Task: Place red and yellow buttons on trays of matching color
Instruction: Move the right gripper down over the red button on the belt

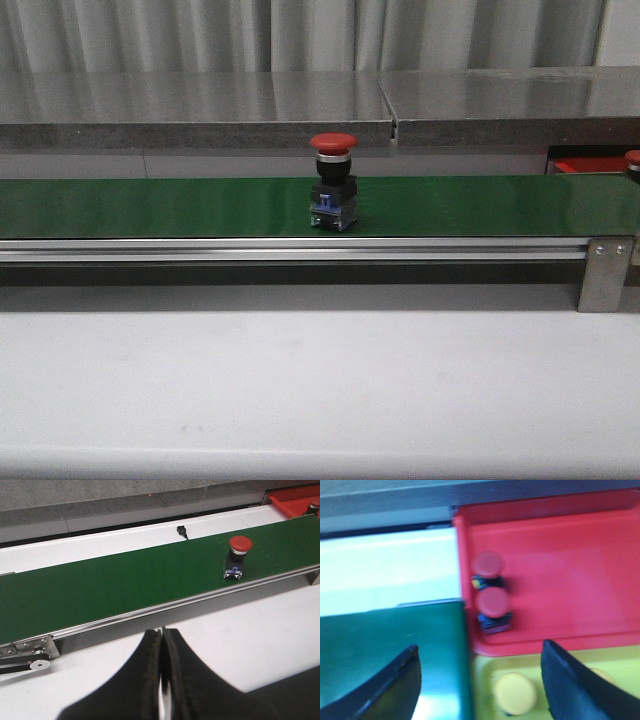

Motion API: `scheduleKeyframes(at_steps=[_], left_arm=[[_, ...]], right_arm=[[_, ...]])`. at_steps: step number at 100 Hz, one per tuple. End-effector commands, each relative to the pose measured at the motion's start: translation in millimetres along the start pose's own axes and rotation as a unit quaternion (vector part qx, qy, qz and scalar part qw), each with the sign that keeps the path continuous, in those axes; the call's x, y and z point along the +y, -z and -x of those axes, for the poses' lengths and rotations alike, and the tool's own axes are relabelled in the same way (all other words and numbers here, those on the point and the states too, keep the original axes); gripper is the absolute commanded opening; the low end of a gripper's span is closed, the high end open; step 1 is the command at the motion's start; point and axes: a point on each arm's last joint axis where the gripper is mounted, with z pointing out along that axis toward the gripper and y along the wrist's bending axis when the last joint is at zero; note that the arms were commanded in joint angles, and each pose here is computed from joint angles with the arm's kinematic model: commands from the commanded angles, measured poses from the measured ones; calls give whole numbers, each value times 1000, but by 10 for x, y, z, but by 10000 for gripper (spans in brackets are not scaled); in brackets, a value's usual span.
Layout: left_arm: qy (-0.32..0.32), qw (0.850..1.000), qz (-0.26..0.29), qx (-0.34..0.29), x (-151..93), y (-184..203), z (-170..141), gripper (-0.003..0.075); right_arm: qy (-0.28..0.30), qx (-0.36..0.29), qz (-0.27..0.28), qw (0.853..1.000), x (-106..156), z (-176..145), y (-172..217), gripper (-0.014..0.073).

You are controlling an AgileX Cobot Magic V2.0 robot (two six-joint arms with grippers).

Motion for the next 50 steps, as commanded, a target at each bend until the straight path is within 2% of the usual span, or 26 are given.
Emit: scheduleKeyframes(at_steps=[1, 31, 50], left_arm=[[5, 999, -6, -42, -19, 41, 120, -20], [5, 999, -6, -42, -19, 41, 120, -20], [5, 999, -6, -42, -19, 41, 120, -20]], right_arm=[[31, -40, 22, 999, 215, 136, 177, 512], [113, -12, 116, 987, 950, -4, 200, 512], [164, 15, 153, 974, 1249, 58, 312, 512]])
